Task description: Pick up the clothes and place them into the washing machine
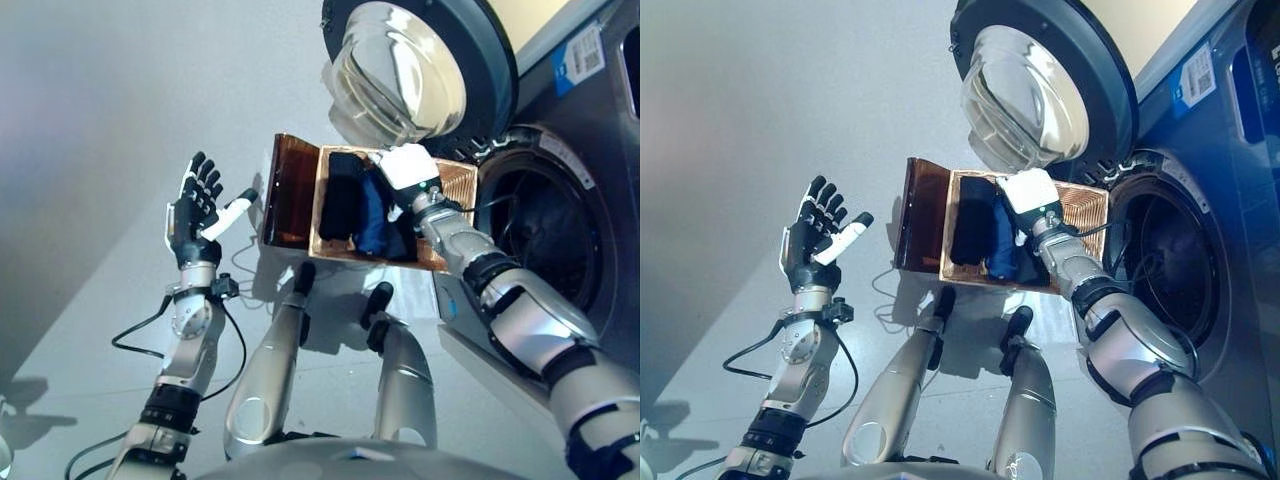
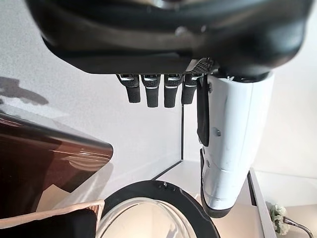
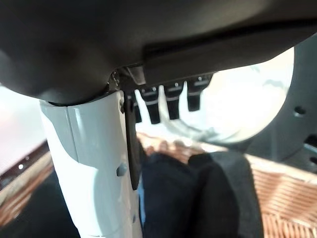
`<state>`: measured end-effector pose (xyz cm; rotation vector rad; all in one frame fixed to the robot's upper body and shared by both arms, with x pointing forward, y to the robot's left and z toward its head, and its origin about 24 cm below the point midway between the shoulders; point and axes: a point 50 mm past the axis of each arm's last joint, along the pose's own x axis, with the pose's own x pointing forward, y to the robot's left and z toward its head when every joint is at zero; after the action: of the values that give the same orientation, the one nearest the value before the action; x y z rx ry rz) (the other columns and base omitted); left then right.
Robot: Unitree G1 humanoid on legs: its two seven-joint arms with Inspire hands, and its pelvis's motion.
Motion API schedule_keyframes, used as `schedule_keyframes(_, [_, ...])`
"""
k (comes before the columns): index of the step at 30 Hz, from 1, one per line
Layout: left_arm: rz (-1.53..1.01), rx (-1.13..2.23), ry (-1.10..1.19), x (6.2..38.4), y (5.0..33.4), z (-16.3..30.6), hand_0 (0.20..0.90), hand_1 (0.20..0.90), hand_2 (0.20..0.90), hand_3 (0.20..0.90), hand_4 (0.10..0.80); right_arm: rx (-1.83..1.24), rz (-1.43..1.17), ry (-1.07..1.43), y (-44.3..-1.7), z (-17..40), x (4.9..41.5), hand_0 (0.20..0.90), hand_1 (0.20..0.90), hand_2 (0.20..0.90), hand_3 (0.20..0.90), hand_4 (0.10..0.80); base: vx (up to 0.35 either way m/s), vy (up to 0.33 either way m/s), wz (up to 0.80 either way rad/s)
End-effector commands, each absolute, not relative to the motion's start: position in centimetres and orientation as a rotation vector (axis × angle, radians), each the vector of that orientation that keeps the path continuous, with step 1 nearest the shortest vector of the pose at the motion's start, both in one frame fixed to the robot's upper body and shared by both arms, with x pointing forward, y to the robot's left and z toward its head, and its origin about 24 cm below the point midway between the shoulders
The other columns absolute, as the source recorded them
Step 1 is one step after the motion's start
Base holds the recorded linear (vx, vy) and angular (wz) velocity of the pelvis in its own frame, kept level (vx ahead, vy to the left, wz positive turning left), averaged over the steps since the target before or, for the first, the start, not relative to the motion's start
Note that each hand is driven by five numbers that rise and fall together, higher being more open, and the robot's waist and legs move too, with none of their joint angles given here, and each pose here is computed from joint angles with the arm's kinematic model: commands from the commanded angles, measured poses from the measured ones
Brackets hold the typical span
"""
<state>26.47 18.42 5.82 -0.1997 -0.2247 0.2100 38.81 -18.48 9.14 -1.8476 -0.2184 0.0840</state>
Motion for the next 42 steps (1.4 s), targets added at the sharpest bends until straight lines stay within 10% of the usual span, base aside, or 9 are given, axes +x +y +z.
schedule_keyframes(1, [0.211,-0.196,-0.515,25.6,19.2,10.8,0.900,0.900,0.900,0.900,0.800,-1.623,-0.111,-0.335,-17.6,13.7,40.2,0.900,0.900,0.900,0.900,0.800,0.000,0.000,0.00])
schedule_keyframes(7, [0.224,-0.214,-0.499,25.5,19.2,10.5,0.900,0.900,0.900,0.900,0.800,-1.086,-0.277,-0.198,-18.5,12.4,39.8,0.900,0.900,0.900,0.900,0.800,0.000,0.000,0.00])
schedule_keyframes(42, [0.158,-0.212,-0.421,23.9,19.2,8.8,0.900,0.900,0.900,0.900,0.800,-0.381,-0.741,0.381,-28.6,3.2,33.8,0.900,0.900,0.900,0.900,0.800,0.010,0.002,-0.02])
